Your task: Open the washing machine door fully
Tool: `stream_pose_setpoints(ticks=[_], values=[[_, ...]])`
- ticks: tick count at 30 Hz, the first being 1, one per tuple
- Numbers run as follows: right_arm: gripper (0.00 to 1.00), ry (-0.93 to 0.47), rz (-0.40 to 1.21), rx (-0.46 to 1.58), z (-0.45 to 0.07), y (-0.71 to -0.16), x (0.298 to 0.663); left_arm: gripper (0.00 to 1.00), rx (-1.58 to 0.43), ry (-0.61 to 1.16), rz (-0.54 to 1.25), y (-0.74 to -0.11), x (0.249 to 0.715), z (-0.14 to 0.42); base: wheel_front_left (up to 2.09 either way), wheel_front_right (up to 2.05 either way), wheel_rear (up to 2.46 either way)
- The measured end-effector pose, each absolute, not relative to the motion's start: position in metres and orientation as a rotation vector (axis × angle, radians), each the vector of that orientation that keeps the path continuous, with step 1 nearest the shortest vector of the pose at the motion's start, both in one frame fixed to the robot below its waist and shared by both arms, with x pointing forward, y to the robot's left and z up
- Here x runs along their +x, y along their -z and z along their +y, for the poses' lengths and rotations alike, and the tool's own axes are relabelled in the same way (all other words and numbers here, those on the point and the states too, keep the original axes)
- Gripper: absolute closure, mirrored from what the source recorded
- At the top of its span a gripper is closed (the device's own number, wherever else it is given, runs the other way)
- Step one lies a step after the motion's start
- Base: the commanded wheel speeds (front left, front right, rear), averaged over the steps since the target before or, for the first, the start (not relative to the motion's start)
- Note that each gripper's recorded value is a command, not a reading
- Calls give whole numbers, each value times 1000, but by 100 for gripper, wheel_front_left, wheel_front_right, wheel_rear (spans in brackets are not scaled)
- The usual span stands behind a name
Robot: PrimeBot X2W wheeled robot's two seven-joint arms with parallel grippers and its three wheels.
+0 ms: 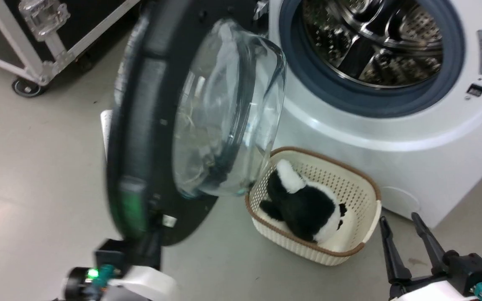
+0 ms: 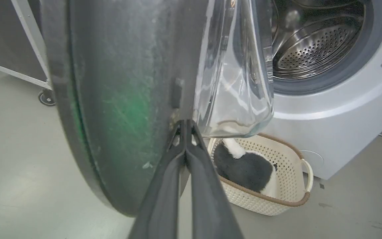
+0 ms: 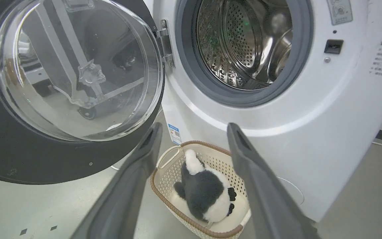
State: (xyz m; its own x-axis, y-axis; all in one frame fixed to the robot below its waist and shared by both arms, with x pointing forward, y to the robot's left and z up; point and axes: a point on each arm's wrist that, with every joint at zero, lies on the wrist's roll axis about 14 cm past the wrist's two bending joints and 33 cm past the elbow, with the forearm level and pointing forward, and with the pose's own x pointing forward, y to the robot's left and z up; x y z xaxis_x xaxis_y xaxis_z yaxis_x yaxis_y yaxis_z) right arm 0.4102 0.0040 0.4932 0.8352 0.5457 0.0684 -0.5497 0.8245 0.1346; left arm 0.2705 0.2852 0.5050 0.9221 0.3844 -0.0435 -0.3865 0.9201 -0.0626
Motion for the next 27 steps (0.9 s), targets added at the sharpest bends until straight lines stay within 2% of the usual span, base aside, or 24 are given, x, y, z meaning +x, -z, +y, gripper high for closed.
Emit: stream_pose_setpoints(ticks=[7, 17, 27], values=[[0, -588, 29, 138, 7, -470, 418, 100, -15, -521, 71, -504, 267, 346, 0, 0, 0], [0, -520, 72, 117, -15, -451, 437, 100, 36, -710, 152, -506, 264, 443, 0, 0, 0], [0, -476, 117, 107, -32, -431, 449, 100, 62, -718, 224, -496, 295, 484, 0, 0, 0]])
